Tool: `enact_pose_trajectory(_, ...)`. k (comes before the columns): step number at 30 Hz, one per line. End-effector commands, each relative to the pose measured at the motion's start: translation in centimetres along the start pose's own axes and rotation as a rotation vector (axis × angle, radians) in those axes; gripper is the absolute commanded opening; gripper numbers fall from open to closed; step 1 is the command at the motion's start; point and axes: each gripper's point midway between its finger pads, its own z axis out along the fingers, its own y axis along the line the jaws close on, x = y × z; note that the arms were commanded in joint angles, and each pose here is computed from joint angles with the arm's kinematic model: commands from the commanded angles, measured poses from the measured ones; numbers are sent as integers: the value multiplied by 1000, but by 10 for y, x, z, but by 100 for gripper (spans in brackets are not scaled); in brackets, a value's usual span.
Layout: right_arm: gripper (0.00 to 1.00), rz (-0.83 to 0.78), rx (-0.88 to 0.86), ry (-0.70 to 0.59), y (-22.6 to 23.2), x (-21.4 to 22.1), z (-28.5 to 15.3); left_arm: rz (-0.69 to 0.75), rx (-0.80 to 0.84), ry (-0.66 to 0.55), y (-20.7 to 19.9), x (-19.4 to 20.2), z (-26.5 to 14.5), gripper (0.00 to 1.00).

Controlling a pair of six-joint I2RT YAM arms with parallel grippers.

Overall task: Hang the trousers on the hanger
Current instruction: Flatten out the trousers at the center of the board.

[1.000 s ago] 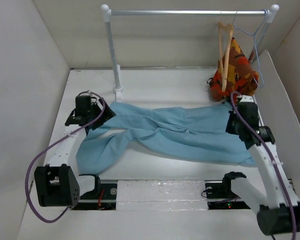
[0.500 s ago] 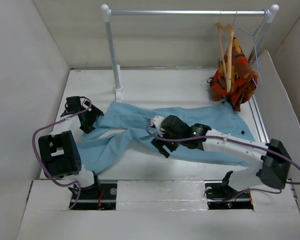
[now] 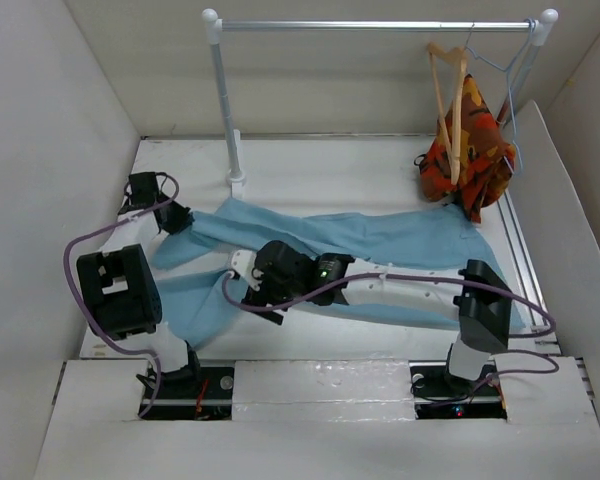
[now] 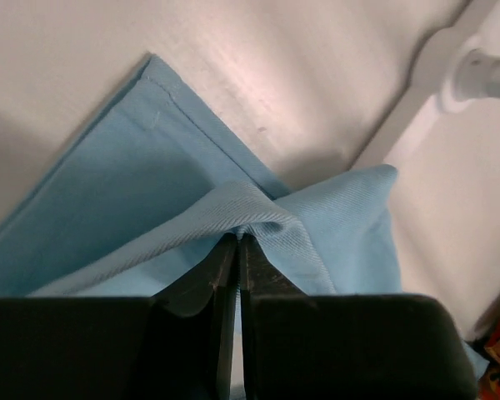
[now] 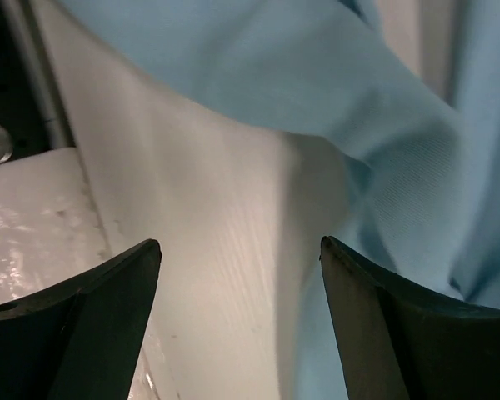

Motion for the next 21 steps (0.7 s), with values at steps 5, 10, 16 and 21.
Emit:
enact_pose_trajectory(5, 83, -138, 120, -50, -26, -69, 8, 48, 204, -268, -67, -60, -101, 0)
enact_pose_trajectory(10, 83, -39, 227, -42, -60, -33, -37, 107, 297, -371, -74, -38, -164, 0)
enact_pose_trajectory(16, 83, 150, 275, 2, -92, 54, -79, -57, -36, -311, 51, 29, -134, 41)
enact_pose_trajectory(21, 83, 289, 357, 109, -132, 126, -105, -140, -70, -293, 69, 35, -138, 73)
